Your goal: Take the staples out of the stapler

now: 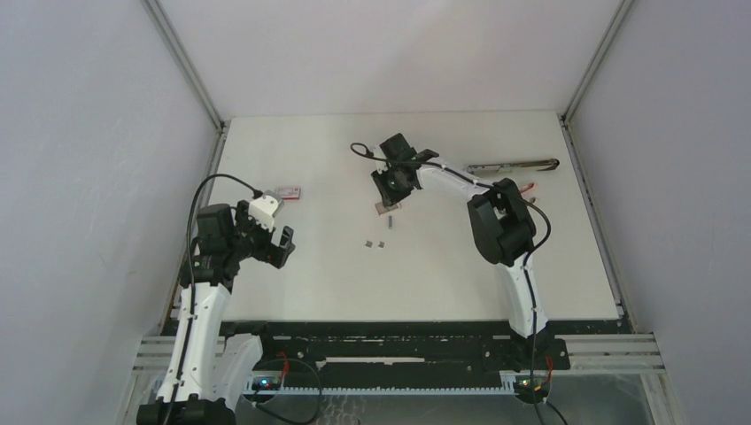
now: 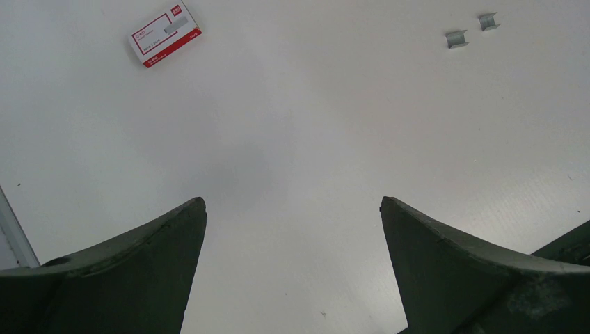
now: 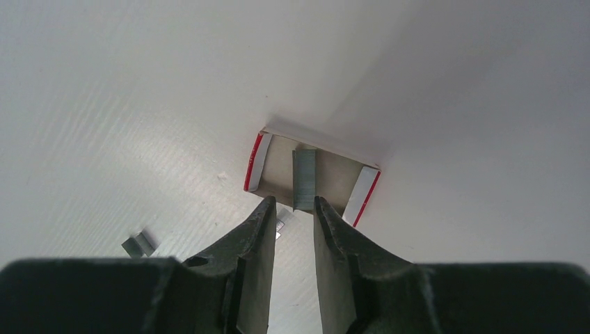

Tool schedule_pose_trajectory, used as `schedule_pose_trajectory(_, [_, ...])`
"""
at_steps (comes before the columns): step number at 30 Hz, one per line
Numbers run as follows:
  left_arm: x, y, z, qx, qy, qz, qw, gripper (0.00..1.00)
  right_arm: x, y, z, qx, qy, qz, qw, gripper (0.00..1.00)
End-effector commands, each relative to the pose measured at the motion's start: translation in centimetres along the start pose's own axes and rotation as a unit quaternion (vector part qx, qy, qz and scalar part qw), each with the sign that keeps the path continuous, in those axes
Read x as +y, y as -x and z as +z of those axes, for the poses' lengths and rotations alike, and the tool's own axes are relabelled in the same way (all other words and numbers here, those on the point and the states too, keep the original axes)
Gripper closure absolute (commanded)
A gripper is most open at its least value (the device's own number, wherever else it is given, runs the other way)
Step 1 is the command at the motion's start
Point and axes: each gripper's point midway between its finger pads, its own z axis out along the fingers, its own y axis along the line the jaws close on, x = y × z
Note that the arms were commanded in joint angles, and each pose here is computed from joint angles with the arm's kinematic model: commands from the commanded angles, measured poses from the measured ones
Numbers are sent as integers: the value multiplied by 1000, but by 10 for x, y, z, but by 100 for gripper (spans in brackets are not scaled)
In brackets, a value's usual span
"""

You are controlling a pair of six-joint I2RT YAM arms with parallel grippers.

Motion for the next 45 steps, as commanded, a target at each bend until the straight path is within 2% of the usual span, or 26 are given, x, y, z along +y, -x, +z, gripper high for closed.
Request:
schedule_pose_trajectory(1, [0,1,1,-11,-1,-4,1000,0,2,16,-4,-19,4,1,1000,73])
schedule_pose_trajectory(9, [0,2,1,-12,-2,-3,1000,0,-2,14,-2,-16,-1,5,1000,65])
schedule_pose_trajectory(35, [1,1,1,-10,-1,-5,1000,0,5,11,8,-11,34,24,999,70])
schedule_pose_trajectory(45, [0,1,2,-9,-2,-5,1000,0,9,12,9,-14,57,20,998,66])
